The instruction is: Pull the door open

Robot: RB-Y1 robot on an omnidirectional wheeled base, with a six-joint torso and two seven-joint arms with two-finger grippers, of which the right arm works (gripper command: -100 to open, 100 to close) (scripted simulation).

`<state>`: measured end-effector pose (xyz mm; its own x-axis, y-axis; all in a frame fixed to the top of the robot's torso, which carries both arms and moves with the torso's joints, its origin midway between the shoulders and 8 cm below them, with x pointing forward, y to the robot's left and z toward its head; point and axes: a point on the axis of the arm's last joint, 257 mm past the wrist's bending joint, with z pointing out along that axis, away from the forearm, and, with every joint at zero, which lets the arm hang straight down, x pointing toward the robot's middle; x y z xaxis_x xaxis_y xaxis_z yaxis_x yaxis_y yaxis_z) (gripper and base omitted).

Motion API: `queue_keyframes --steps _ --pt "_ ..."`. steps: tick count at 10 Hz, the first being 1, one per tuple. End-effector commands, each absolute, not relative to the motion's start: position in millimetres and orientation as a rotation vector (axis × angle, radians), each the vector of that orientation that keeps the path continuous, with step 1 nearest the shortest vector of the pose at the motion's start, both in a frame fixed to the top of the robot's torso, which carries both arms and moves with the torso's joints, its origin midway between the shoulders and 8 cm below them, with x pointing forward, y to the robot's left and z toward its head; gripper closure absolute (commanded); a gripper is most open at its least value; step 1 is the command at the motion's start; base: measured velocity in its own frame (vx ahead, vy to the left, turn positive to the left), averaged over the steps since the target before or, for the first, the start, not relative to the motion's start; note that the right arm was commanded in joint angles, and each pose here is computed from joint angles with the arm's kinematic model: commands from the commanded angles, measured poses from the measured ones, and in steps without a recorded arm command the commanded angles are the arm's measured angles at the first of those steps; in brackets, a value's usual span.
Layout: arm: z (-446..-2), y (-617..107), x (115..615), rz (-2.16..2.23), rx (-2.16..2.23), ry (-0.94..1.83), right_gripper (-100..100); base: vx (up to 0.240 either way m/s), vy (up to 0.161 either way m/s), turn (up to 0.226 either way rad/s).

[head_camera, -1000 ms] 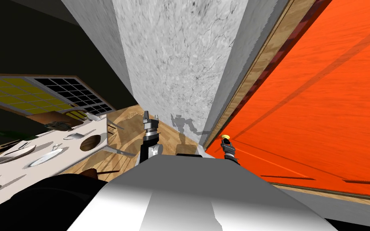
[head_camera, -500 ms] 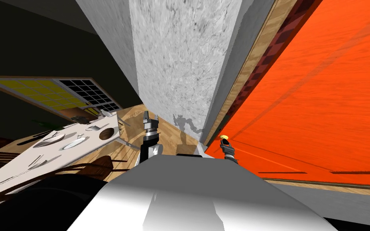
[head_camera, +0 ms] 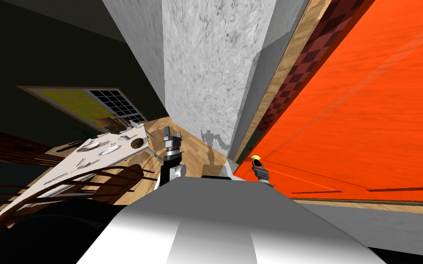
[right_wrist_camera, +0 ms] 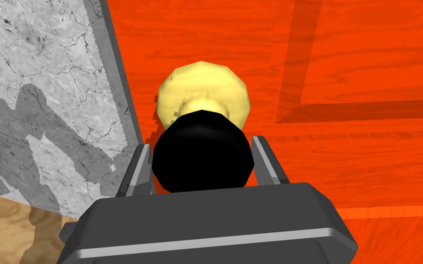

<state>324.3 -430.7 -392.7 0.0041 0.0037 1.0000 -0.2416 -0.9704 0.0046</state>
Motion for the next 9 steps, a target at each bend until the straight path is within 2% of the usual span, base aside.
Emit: queue_keyframes --steps 1,4,9 --pt "-392 -427 319 2.107 2.108 -0.226 100 -0.247 -0.018 0.113" --pt "-395 -424 311 2.114 2.132 -0.197 100 -0.185 -0.012 0.087" --pt "-392 -421 298 2.155 2.157 -0.134 100 -0.265 -0.039 0.148"
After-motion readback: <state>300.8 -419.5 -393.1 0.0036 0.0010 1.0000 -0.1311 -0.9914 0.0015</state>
